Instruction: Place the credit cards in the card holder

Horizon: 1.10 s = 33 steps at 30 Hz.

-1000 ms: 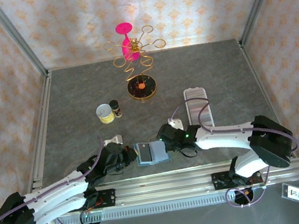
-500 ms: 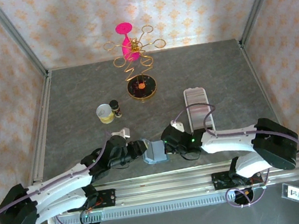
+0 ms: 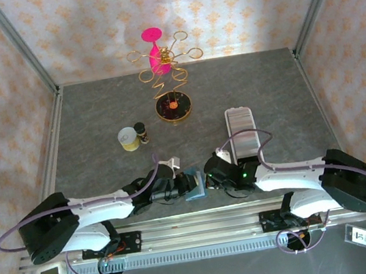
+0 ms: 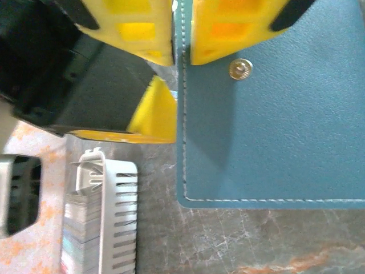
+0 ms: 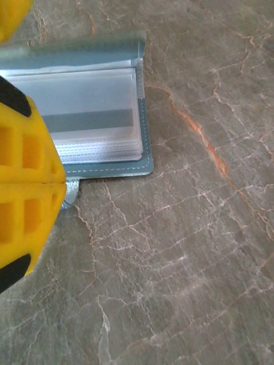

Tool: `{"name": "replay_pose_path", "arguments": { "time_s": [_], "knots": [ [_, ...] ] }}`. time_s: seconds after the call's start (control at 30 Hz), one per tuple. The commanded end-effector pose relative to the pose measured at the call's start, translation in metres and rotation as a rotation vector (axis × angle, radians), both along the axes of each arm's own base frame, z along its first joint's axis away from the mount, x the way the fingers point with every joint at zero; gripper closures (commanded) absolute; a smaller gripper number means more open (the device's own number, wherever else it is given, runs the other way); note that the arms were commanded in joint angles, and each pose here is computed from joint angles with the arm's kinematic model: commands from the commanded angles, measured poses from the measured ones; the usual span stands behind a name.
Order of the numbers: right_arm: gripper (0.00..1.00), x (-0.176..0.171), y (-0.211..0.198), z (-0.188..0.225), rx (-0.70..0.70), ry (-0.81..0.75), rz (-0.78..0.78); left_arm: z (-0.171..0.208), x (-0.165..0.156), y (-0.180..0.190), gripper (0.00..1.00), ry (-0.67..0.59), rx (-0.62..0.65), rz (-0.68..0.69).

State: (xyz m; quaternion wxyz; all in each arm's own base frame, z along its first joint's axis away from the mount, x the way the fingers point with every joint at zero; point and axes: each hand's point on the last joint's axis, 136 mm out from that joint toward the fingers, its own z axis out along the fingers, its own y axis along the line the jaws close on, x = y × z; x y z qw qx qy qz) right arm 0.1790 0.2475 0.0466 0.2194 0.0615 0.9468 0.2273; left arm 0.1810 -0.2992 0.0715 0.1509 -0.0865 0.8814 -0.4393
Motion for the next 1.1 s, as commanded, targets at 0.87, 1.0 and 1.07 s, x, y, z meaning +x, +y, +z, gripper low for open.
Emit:
{"name": "replay_pose_path", "arguments": {
  "time_s": [0.87,1.0,1.07],
  "knots": [
    [1.00,-0.002,0.044,0.018,0.100,0.025,0.132,-0.063,-0.021,0.028,1.00,0.066,0.216,0.009],
    [1.00,0.001,0.046,0.010,0.069,0.038,0.118,-0.066,-0.022,0.031,1.00,0.069,0.226,0.010],
    [1.00,0.004,0.041,0.004,0.027,0.044,0.092,-0.067,-0.023,0.031,1.00,0.073,0.224,0.010]
  ]
}}
